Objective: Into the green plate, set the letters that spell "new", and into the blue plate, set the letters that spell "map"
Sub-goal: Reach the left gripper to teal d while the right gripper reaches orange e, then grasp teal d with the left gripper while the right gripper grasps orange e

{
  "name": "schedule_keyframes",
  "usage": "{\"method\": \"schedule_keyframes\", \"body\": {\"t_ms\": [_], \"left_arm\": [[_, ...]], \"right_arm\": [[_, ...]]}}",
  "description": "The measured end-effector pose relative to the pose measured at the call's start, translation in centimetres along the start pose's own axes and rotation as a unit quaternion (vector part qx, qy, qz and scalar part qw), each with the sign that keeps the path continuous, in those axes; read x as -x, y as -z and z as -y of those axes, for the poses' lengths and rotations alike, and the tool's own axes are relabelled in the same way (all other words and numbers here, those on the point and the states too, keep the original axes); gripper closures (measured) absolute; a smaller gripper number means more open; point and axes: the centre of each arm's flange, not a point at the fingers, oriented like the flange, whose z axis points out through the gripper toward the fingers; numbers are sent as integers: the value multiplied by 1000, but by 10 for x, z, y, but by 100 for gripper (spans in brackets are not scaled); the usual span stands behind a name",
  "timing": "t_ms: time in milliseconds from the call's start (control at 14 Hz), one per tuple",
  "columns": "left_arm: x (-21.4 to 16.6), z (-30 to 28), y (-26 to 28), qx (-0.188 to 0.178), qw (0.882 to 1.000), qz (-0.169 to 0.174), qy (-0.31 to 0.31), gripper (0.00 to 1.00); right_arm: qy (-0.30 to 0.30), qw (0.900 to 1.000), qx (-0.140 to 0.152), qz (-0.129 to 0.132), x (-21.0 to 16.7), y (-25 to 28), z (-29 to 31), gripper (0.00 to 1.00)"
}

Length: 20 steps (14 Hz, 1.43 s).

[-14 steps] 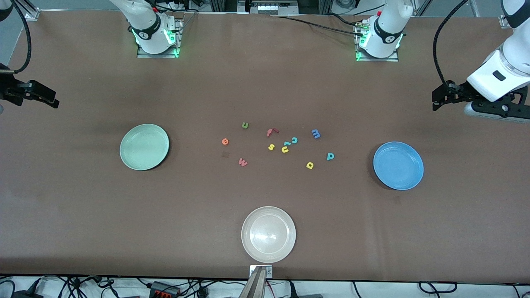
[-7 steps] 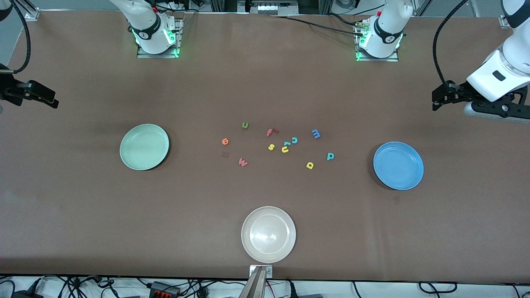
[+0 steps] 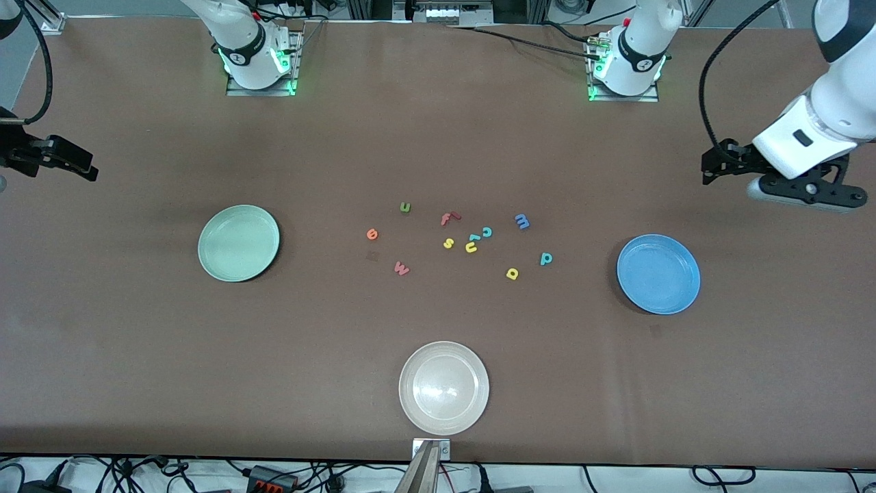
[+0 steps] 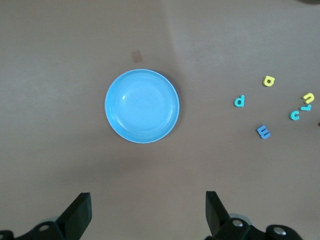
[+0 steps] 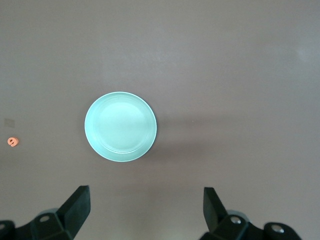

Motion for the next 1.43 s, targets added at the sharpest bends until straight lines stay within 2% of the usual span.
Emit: {"method": "schedule_keyframes", "body": {"t_ms": [143, 357, 500, 643, 857, 1000, 1214, 1429], "left_arm": [[-3, -17, -8, 0, 1000, 12, -15, 0], [-11, -42, -33, 2, 998, 49, -37, 0], [-27, -62, -59, 5, 998, 54, -45, 0], [-45, -90, -90, 6, 998, 52, -40, 0], [-69, -156, -145, 2, 999, 40, -19, 0], [-82, -191, -184, 2, 1000, 27, 2, 0], [-93, -212, -240, 10, 1000, 0, 24, 0], [-85, -208, -297, 22, 998, -38, 37, 0]], "right_arm": [[1, 1000, 0, 6, -4, -7, 2, 0], [3, 1000, 0, 9, -7, -13, 3, 0], [4, 1000, 0, 12, -8, -16, 4, 0], [19, 999, -3, 28, -12, -32, 17, 0], [79, 994, -6, 74, -27, -91, 93, 0], [115, 989, -17, 88, -36, -138, 158, 0], [143, 985, -29, 93, -45, -196, 213, 0], [142, 986, -26, 77, -38, -238, 261, 0]]}}
